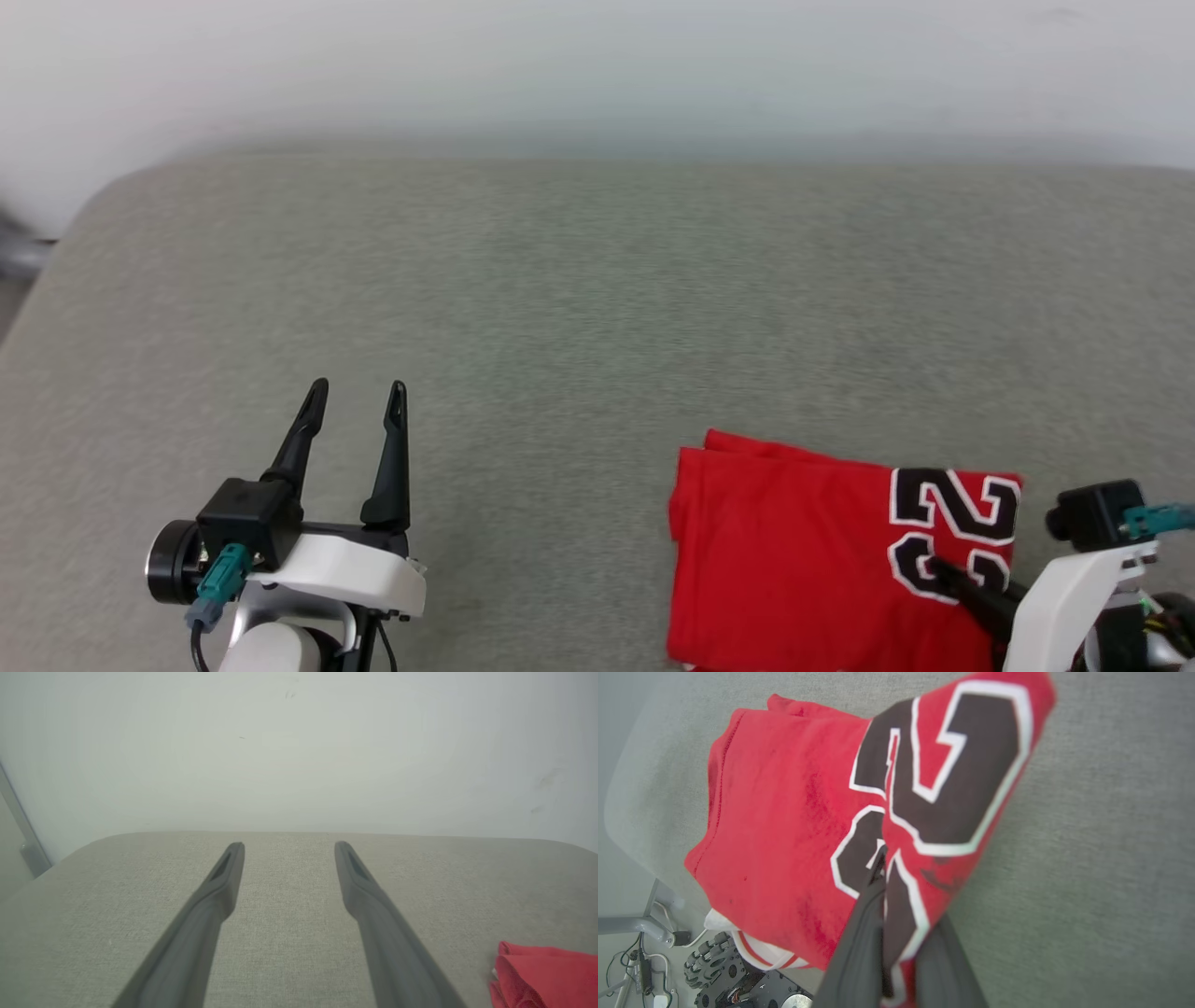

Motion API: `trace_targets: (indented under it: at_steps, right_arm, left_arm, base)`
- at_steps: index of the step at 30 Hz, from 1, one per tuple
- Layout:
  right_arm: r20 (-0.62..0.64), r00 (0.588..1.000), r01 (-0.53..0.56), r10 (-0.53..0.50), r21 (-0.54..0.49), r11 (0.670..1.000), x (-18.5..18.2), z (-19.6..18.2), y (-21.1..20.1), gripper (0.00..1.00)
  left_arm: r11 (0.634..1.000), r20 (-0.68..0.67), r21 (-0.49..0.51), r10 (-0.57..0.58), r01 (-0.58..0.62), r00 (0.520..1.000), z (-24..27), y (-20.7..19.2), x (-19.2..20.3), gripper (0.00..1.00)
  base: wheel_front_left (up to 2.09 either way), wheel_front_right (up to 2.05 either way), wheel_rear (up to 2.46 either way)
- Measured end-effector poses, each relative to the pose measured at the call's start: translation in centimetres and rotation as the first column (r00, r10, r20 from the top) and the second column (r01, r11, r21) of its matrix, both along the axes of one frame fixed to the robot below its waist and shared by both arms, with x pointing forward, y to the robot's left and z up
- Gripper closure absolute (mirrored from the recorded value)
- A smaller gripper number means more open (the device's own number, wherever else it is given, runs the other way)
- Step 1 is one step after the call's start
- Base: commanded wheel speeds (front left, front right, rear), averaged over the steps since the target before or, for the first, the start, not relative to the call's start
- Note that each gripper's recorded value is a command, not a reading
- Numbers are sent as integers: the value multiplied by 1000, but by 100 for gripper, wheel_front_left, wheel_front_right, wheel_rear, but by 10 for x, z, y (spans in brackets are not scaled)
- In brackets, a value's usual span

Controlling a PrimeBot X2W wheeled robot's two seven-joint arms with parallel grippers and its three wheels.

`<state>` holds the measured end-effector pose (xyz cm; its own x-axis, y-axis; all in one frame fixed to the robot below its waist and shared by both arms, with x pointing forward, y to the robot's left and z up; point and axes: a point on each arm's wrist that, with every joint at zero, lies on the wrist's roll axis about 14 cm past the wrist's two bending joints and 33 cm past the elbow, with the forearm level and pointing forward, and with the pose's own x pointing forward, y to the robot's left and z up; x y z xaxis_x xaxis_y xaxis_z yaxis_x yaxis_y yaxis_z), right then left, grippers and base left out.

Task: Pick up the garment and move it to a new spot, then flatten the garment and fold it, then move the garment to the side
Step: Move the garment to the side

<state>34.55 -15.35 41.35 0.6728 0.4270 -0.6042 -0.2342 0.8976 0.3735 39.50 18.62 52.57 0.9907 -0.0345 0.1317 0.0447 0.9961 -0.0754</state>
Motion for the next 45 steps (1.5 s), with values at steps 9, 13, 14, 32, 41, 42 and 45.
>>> trace_targets:
  at_steps: [9,13,14,32,41,42,45]
  right_arm:
    - [65,985,169,-161,-132,977,-3,21,-75,100]
    - [103,970,237,-221,-189,953,3,29,-105,100]
    - [130,958,280,-256,-224,934,9,34,-123,100]
    - [206,875,459,-438,-638,618,72,45,-297,100]
    - [276,834,517,-478,-696,499,105,23,-337,82]
    - [281,831,522,-480,-691,499,107,18,-336,10]
    - [313,826,536,-469,-695,480,111,15,-337,0]
  left_arm:
    - [981,29,11,-196,196,980,3,-66,38,0]
    - [960,29,17,-281,280,959,0,-96,56,0]
    - [946,32,19,-324,324,945,-1,-112,67,0]
    - [866,71,-9,-499,501,864,-31,-181,143,0]
    - [868,48,-10,-496,497,867,-61,-173,160,0]
    - [870,46,-11,-492,493,869,-62,-172,161,0]
    - [873,37,-10,-488,489,872,-66,-169,160,0]
  base:
    - [0,0,0]
    - [0,0,0]
    - [0,0,0]
    - [0,0,0]
    - [0,0,0]
    - [0,0,0]
    - [0,0,0]
